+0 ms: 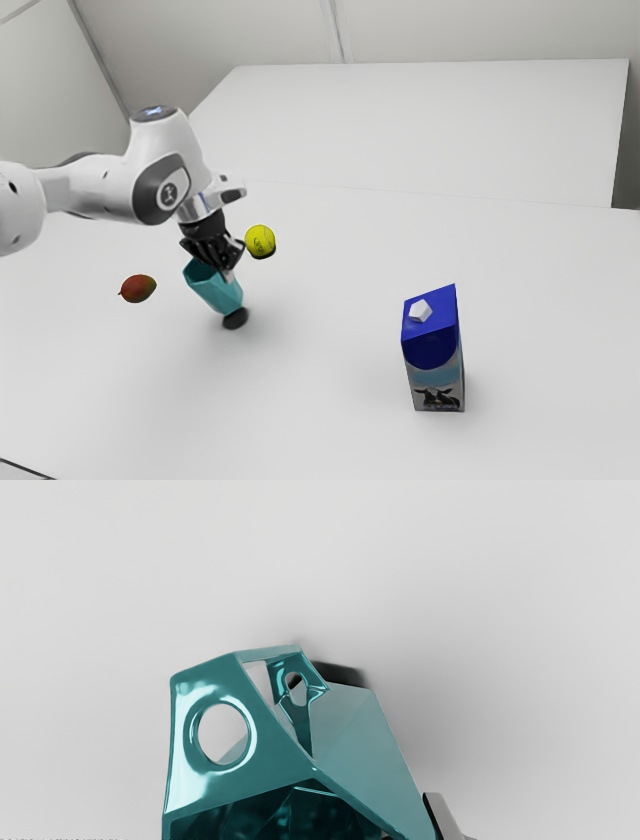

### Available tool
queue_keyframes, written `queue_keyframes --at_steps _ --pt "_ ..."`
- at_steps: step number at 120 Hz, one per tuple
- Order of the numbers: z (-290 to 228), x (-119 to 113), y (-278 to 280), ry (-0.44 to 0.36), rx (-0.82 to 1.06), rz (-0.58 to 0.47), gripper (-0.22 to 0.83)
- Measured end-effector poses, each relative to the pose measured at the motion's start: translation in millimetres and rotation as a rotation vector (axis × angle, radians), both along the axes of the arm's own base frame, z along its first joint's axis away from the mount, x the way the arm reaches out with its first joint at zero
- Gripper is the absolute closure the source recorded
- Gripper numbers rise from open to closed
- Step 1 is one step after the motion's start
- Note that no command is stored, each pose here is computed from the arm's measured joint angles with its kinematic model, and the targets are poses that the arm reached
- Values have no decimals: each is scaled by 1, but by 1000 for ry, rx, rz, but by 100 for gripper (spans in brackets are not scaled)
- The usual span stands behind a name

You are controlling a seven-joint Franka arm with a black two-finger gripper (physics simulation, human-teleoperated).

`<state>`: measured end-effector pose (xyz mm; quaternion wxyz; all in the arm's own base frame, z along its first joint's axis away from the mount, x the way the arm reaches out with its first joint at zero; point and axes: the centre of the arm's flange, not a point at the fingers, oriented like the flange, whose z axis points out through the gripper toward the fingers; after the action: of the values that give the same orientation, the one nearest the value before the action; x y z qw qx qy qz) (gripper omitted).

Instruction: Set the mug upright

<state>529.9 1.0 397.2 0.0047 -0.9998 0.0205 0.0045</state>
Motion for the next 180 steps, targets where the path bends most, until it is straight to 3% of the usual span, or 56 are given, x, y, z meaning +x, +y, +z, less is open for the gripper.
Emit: queue_keyframes --at_steps 70,100,113,130,146,180 --pt "-39 -2 -1 70 -2 107 78" --pt "-35 -4 -11 62 -13 112 33" --pt "-7 -6 -18 11 -19 108 21" --pt "42 -16 -35 -47 -42 96 12" --pt "108 -11 -50 -78 -74 85 7" --pt "204 16 -58 -56 -99 65 3"
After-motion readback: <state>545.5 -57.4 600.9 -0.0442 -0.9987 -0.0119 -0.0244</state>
